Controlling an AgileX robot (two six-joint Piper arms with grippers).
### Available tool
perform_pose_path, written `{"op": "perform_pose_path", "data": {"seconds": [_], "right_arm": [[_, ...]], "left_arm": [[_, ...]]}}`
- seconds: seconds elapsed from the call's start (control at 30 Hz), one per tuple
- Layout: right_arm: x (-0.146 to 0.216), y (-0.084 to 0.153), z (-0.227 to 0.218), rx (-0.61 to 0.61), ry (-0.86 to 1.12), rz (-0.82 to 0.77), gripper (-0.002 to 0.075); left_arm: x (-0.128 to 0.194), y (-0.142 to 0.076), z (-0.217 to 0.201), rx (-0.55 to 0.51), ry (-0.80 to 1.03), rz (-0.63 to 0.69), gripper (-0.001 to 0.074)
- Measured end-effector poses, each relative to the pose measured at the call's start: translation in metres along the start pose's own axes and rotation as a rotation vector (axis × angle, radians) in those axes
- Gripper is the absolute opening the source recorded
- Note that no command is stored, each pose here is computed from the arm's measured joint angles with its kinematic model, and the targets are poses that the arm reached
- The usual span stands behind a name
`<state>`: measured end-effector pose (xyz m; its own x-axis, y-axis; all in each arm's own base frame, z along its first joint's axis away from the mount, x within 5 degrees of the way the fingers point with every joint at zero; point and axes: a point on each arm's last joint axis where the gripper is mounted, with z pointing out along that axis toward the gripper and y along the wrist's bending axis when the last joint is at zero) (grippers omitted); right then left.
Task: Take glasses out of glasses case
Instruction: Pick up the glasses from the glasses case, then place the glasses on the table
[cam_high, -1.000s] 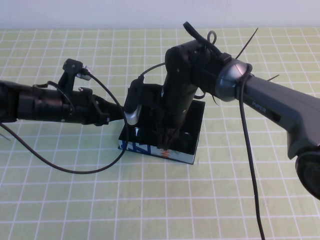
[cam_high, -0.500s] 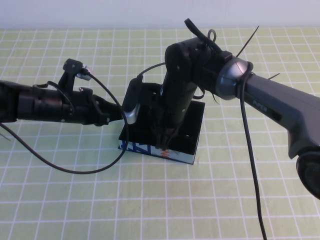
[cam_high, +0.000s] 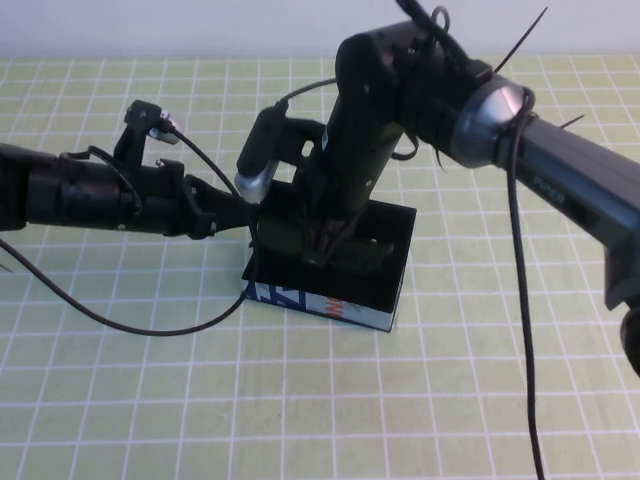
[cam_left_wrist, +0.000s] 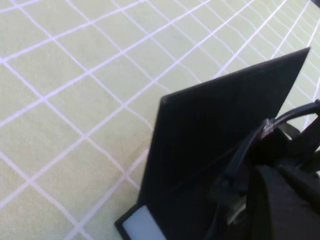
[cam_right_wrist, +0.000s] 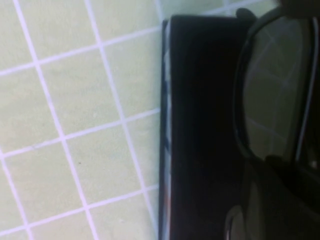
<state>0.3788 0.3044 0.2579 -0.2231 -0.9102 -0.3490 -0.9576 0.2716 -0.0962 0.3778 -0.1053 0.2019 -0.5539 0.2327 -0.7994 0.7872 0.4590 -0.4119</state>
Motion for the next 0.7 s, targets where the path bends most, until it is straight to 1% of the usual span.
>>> {"op": "perform_pose_path", "data": {"seconds": [0.1,0.23,0.37,0.5,0.6,0.7], "right_arm": [[-0.001,0.001,-0.016,0.026,-0.014,0.029,0.0017],[-0.002,0.002,-0.042,0.064,-0.045,0.098,0.0017],[-0.002,0.004,-0.069,0.117,-0.075,0.211,0.0017],[0.004,0.004,-0.102,0.192,-0.107,0.336,0.0017],[0.021,-0.002,-0.125,0.221,-0.126,0.469,0.0016],[0.052,-0.012,-0.139,0.24,-0.108,0.623,0.0016]], "left_arm": [[-0.007,-0.007,-0.006,-0.006,-0.001,0.021,-0.0004],[-0.024,-0.024,-0.021,-0.019,-0.03,0.077,-0.0004],[-0.042,-0.046,-0.039,-0.037,-0.067,0.151,-0.0004],[-0.053,-0.062,-0.052,-0.061,-0.08,0.201,-0.0004],[-0.054,-0.066,-0.056,-0.07,-0.067,0.206,-0.0004],[-0.054,-0.067,-0.057,-0.082,-0.055,0.207,-0.0004]]}}
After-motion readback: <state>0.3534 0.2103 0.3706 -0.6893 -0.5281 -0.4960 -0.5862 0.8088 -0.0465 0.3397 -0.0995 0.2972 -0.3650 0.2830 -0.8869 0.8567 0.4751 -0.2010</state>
